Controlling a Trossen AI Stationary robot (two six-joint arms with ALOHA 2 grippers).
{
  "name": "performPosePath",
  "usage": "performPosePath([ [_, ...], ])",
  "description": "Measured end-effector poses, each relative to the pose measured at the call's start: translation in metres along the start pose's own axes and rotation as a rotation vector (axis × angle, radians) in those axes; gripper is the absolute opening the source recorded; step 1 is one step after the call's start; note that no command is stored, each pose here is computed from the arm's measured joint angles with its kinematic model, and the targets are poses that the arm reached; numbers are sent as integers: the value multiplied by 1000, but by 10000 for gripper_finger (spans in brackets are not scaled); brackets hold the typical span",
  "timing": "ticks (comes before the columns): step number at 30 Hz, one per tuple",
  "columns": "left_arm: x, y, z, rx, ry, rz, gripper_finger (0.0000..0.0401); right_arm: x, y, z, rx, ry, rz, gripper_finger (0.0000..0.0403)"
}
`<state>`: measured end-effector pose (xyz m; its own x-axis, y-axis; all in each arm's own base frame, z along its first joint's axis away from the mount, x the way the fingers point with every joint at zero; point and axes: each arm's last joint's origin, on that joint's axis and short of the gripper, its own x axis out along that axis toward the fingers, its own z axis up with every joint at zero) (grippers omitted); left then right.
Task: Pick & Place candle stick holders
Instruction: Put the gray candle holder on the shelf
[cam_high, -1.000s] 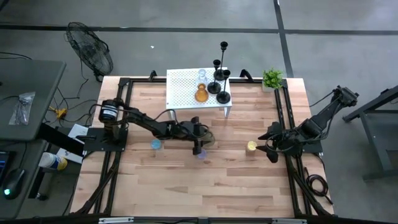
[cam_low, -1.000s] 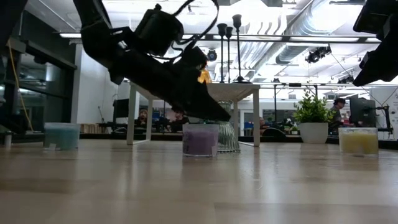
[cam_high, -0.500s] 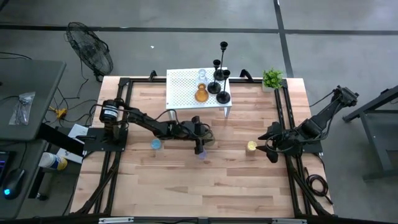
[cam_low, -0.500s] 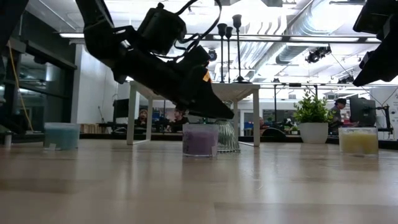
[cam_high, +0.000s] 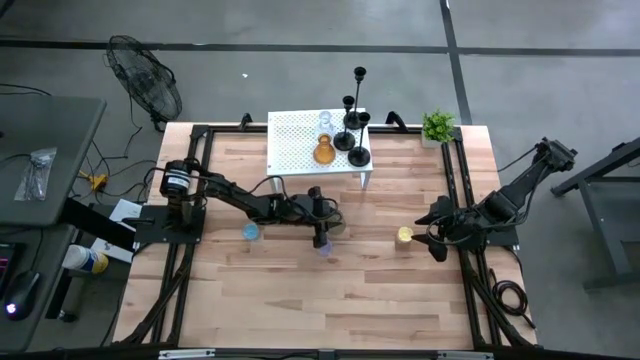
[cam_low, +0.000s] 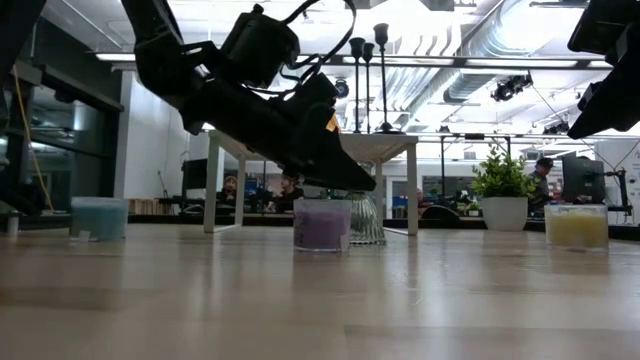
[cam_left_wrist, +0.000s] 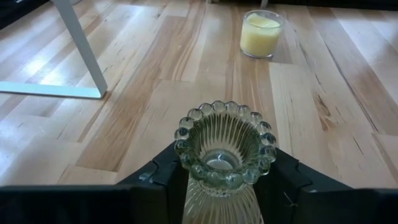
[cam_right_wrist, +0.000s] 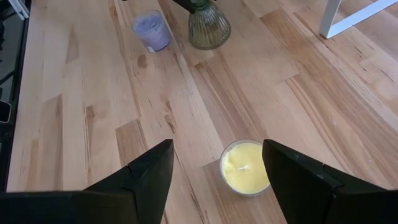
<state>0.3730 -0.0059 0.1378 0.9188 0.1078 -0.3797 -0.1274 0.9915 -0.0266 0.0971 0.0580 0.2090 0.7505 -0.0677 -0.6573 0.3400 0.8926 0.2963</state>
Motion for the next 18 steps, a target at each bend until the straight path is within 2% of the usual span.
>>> performPosePath([
  [18,-1,-1,3,-2,-6,-20,139,0,1,-1,0,22,16,239],
])
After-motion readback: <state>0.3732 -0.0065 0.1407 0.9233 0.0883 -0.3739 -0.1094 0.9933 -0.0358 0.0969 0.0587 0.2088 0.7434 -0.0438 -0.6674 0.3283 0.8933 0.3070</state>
